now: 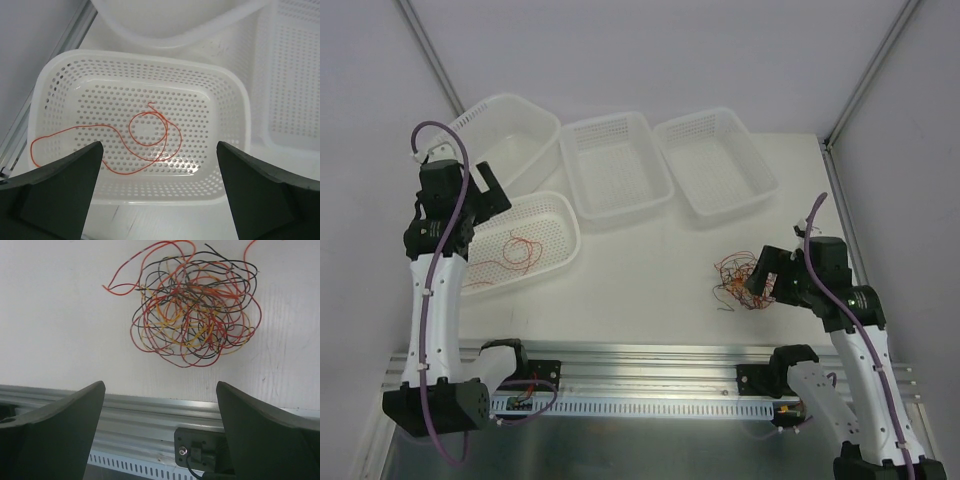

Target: Untangle the cables

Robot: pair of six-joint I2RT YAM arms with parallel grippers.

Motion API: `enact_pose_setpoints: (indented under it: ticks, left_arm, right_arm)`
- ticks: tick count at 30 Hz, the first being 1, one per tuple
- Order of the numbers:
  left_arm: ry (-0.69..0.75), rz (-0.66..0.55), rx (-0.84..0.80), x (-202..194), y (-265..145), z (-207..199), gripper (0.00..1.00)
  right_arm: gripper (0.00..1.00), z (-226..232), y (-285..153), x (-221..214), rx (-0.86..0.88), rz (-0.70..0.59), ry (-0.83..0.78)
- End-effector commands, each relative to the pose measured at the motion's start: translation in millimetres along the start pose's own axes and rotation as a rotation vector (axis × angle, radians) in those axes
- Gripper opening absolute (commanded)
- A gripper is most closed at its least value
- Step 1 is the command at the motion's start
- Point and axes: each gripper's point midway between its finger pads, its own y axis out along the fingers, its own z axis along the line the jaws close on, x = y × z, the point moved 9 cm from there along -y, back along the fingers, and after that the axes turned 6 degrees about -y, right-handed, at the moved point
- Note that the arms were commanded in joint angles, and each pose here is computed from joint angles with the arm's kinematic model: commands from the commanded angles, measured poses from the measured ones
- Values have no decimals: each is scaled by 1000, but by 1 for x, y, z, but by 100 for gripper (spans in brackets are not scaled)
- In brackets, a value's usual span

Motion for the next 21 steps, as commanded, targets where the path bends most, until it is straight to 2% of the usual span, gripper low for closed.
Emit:
enact_pose_setpoints:
  ticks: [1, 6, 8, 12, 16, 21]
  left_arm:
    - [-4, -77, -153, 19, -33, -11, 99]
    - [-1, 80, -463, -4, -46, -34, 99]
    - [27, 141, -537, -20, -49, -43, 99]
    - [101, 233, -627, -52, -58, -62, 99]
    - [102, 343, -687, -79, -64, -74, 99]
    - [103, 419, -721, -107, -66, -85, 99]
  right_arm:
    - [97, -10, 10, -1, -140, 51, 50]
    - [93, -12, 34, 5, -159, 63, 77]
    - [91, -15, 47, 3, -175, 99, 89]
    - [87, -9, 76, 6, -105, 100, 91]
    - [85, 14, 97, 4, -8, 145, 59]
    - [85, 75, 117, -5, 157, 212, -59]
